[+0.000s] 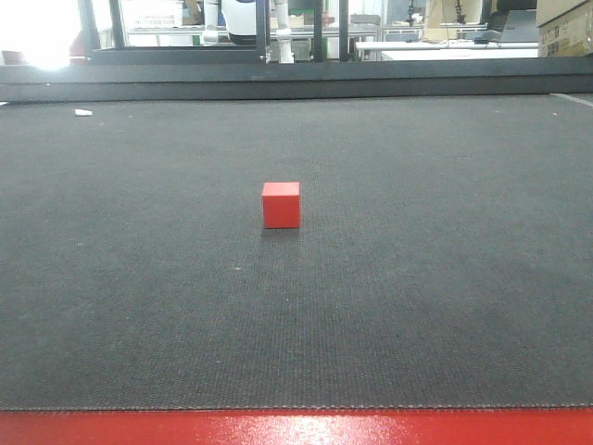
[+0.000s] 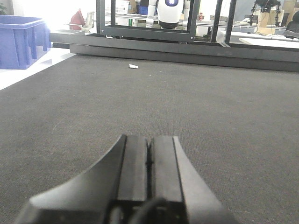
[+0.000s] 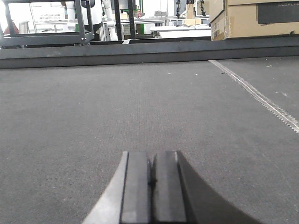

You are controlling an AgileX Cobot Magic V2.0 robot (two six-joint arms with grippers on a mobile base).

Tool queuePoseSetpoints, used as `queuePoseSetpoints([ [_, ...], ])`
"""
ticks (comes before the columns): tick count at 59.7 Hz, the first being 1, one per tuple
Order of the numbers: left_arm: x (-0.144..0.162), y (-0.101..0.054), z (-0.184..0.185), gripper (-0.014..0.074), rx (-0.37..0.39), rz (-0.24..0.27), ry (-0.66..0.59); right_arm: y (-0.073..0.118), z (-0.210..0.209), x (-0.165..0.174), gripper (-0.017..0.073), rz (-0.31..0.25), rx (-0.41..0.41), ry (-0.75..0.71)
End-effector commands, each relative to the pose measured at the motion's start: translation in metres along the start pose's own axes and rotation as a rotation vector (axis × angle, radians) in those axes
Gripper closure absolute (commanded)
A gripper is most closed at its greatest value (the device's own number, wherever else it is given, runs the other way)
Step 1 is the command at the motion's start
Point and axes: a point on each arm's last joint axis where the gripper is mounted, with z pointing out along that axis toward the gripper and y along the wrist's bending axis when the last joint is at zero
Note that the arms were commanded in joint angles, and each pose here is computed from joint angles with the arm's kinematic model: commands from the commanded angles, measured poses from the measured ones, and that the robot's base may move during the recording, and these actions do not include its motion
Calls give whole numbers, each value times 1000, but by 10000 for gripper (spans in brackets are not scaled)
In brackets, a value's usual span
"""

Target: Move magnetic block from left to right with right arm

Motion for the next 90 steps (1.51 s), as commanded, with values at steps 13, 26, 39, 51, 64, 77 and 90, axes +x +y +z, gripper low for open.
queuePoseSetpoints([
  [13,-6,-1,-1,710,11,-7,-94,1,-3,-15,501,-9,-14,-164],
  [26,-6,-1,-1,710,11,-7,-94,3,-6,-34,501,-6,-22,-273],
  [39,-6,-1,-1,710,11,-7,-94,10,-6,-84,485,-2,-44,-227],
  [51,-6,-1,-1,710,11,-7,-94,24,29,-125,170,8,-151,-125],
  [64,-6,-1,-1,710,11,-7,-94,59,85,-146,-75,-15,-298,70],
  [77,-6,-1,-1,709,11,-7,-94,119,138,-156,-74,-65,-470,284],
  [90,-6,-1,-1,710,11,-7,-94,192,174,-154,-74,-92,-578,574],
])
